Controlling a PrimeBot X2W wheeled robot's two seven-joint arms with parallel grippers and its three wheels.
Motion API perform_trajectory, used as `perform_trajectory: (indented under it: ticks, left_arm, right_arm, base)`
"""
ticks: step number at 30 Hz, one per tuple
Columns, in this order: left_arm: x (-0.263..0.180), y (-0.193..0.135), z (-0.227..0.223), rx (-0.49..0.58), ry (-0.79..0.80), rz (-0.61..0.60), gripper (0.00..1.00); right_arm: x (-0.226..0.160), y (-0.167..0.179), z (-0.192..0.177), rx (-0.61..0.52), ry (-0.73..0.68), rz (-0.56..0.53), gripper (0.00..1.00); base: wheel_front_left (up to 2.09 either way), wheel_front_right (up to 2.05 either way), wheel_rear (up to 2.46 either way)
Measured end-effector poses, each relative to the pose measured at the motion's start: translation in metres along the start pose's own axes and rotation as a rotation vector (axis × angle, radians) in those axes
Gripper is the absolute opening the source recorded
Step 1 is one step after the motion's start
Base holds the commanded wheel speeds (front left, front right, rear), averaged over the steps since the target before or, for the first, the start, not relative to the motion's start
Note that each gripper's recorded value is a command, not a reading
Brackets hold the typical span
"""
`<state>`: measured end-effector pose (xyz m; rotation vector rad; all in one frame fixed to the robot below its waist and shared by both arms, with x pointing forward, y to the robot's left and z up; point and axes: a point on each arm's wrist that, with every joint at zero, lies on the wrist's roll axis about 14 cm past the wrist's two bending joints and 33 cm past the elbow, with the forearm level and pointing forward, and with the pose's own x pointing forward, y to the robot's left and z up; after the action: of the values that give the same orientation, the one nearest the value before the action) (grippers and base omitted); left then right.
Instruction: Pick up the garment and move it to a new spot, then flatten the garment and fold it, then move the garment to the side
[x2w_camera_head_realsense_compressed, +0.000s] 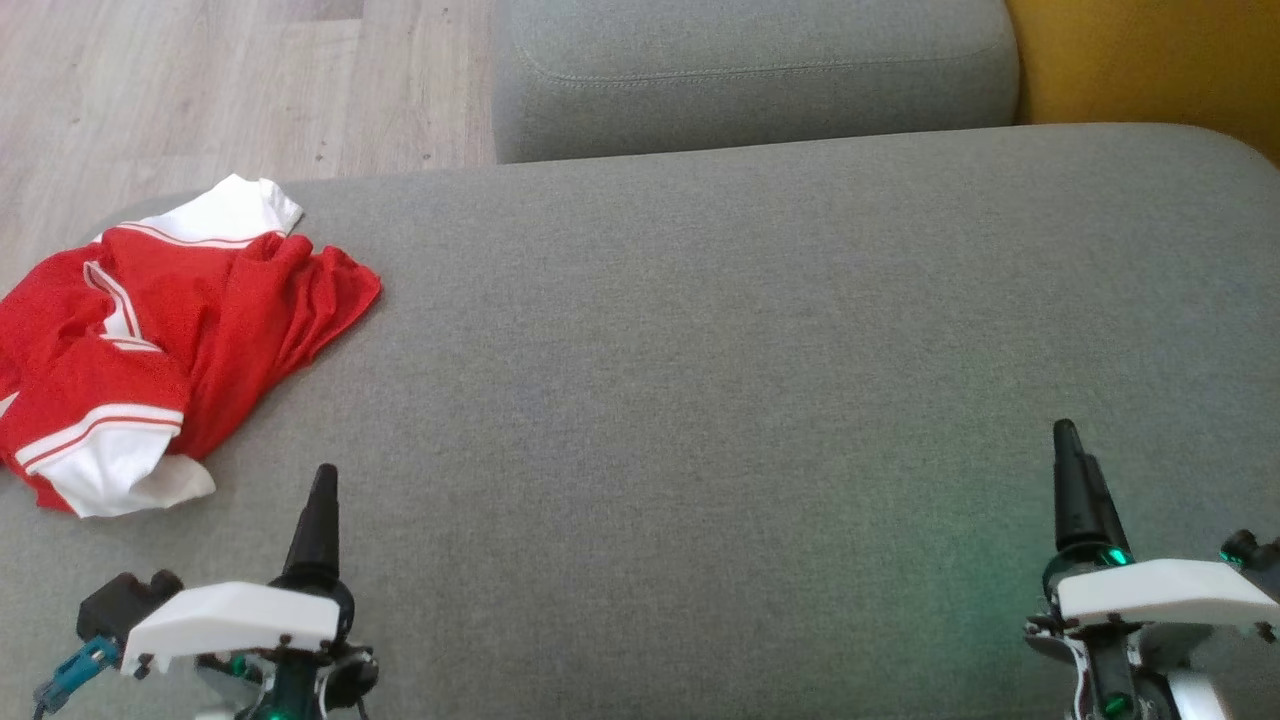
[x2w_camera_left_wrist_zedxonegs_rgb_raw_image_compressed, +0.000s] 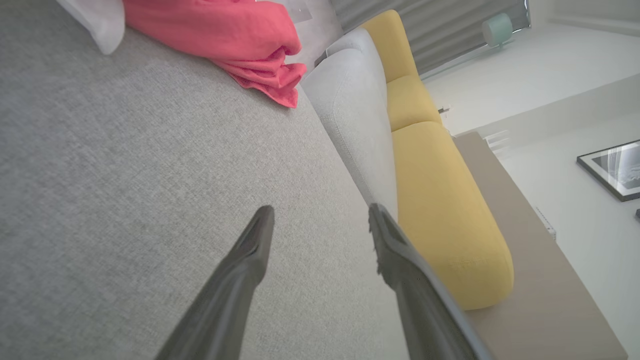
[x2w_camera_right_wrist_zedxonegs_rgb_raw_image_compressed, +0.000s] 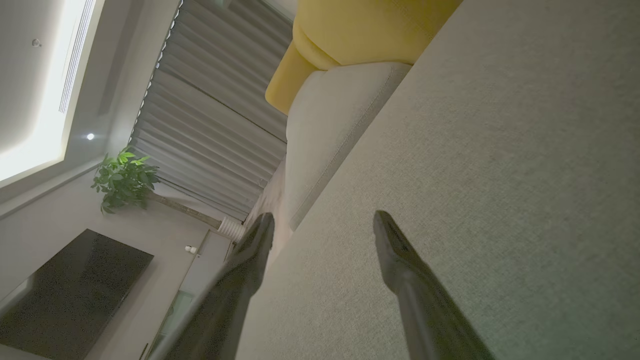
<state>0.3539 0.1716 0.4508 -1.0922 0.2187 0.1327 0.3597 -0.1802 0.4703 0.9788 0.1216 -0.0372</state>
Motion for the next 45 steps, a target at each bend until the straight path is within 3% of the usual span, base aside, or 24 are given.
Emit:
perform_trajectory:
  ticks: [45]
  left_arm:
    - [-0.013,-0.008,0.011,0.59,-0.127,0.006,1.0]
  right_arm:
    - [-0.004,0.028,-0.021,-0.582,0.0,0.127,1.0]
  base:
    - [0.0,0.0,0.0]
